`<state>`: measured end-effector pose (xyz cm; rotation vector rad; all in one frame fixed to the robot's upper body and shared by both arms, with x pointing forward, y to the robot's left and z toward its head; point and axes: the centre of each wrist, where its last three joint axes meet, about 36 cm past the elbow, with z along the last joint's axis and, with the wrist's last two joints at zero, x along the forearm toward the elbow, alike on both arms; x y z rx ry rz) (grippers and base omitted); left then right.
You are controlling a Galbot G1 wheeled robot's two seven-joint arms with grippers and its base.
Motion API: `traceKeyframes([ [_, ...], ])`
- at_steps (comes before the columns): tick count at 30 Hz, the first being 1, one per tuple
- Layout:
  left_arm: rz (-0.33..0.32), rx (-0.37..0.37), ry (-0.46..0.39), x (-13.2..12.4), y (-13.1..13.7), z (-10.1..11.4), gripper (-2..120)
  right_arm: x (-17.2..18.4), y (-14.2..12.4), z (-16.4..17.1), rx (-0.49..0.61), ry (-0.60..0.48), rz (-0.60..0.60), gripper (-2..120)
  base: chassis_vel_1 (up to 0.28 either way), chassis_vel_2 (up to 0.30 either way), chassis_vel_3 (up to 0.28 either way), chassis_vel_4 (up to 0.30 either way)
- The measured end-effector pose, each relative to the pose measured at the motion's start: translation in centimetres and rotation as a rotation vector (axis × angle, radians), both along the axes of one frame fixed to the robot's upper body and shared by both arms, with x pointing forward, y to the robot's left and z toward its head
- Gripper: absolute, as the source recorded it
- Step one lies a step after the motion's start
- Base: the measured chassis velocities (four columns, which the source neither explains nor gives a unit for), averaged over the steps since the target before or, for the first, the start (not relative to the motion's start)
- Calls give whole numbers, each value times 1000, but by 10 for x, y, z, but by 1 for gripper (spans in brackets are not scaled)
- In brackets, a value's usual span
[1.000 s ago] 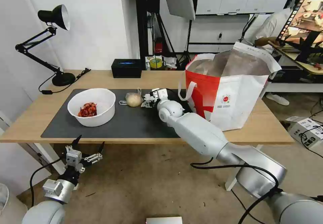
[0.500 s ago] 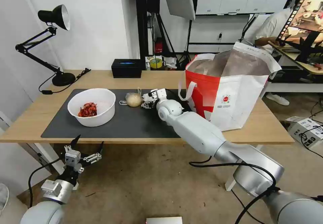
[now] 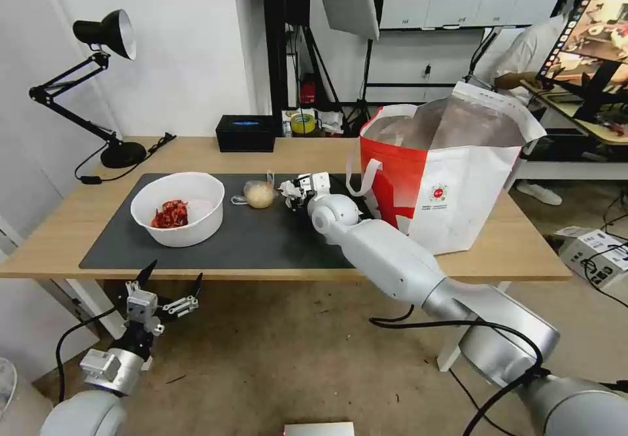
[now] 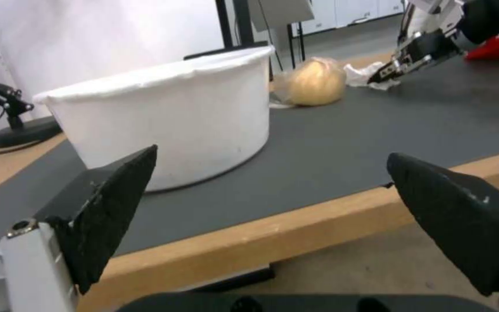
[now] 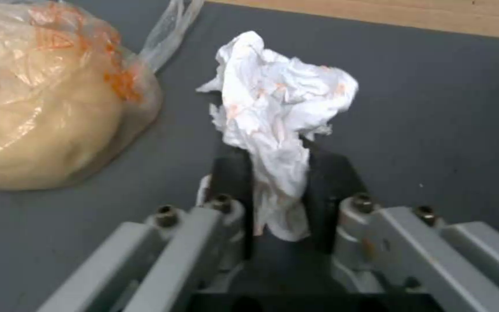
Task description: Pick up the trash from the table and place it into the takeout bag.
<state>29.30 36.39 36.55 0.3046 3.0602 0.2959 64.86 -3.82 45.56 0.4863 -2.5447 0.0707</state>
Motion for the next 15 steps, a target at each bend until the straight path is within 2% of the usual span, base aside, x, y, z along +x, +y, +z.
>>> traceKeyframes([
  [1,1,-2,0,-1,-1,-1,100,-2,-2,-3,20,-17,14,5,0,0,0,0],
  [2,0,-2,0,0,-1,-1,100,-5,-4,-5,42,-50,37,0,0,0,0,0],
  [7,-1,-2,-5,1,-1,0,100,-16,-14,-1,86,-137,82,0,0,0,0,0],
  [9,-1,-7,-8,1,-3,0,100,-29,-23,-2,68,-222,103,0,0,0,0,0],
  [10,-1,-7,-8,1,-3,0,100,-29,-23,-2,68,-222,103,0,0,0,0,0],
  [12,-2,-11,-9,1,-5,0,100,-39,-31,-5,46,-289,130,0,0,0,0,0],
  [14,-3,-14,-9,1,-6,0,100,-58,-42,-9,41,-388,180,0,0,0,0,0],
  [15,-3,-14,-9,1,-6,0,100,-58,-42,-9,41,-388,180,0,0,0,0,0],
])
